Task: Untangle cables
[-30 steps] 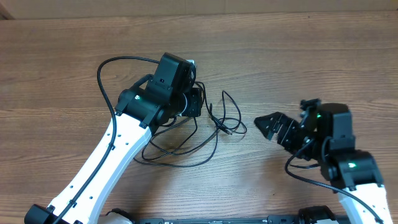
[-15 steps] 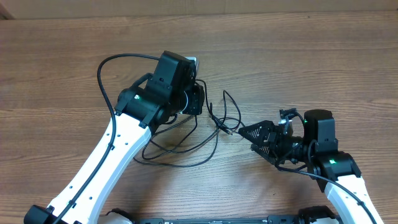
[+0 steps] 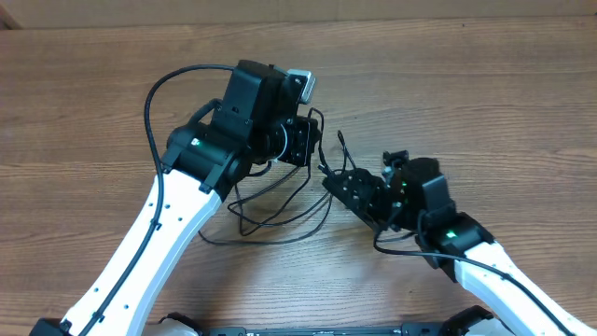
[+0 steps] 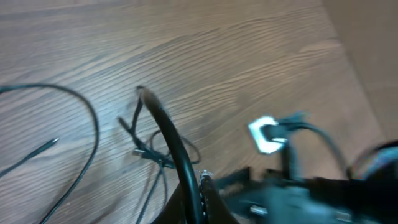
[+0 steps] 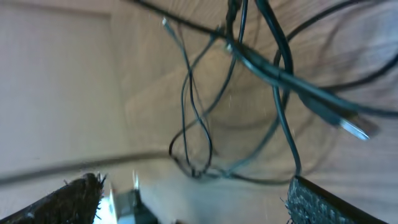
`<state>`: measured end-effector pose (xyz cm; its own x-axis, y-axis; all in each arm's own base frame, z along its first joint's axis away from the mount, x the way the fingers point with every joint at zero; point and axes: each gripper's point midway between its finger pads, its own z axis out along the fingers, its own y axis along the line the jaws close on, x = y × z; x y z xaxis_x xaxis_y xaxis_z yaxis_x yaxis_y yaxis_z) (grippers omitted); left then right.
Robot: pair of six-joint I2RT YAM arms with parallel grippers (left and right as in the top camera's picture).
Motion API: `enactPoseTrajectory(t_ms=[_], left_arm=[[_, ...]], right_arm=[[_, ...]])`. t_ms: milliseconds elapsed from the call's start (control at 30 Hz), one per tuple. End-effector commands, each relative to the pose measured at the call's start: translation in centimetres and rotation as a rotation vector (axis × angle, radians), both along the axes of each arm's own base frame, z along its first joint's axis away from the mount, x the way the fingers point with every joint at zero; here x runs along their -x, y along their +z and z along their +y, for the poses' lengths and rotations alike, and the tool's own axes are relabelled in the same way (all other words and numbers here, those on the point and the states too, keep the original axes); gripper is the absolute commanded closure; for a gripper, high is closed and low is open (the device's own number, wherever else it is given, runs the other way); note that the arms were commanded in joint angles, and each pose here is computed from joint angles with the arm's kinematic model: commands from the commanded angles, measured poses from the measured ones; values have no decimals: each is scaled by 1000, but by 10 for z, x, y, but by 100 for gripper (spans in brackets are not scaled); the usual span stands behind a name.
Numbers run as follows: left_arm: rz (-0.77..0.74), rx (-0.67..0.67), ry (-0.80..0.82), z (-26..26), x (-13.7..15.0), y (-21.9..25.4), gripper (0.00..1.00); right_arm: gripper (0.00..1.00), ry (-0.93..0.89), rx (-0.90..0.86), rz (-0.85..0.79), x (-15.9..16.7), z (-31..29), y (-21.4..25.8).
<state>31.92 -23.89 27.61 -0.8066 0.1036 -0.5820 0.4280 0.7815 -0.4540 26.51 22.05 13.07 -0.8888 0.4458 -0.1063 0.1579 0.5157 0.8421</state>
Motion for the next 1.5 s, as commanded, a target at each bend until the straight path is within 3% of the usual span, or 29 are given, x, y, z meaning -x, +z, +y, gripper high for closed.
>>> enactPoseTrajectory(t_ms=[0,133,367,500,600,767,933,1100,1167,1467], left_arm=[[-136,126,-118,-10,22,67,96],[-219,191,-161,-7,40,106,96],[-430,267,-101,35,70,181,96],[-502,281,-69,54,85,200,96],[-533,271,-75,57,90,204,96],[-522,238,-39,59,77,197,96],[-466,213,-32,52,56,179,96],[-417,195,-31,45,38,163,96],[-397,197,-43,41,34,157,96],[-331,324,-255,12,58,160,96]], right_arm=[[6,-134,84,-5,-21,-8,-21],[6,-289,184,41,-39,-32,-52],[6,-463,249,131,-56,-83,-79],[6,-404,243,118,-58,-91,-77],[5,-304,233,79,-56,-83,-72],[0,43,119,-107,-34,-41,-28],[0,149,7,-248,-11,-26,29],[0,190,-34,-398,14,-11,77],[0,124,-16,-370,13,-11,77],[0,38,-6,-341,-8,19,60]])
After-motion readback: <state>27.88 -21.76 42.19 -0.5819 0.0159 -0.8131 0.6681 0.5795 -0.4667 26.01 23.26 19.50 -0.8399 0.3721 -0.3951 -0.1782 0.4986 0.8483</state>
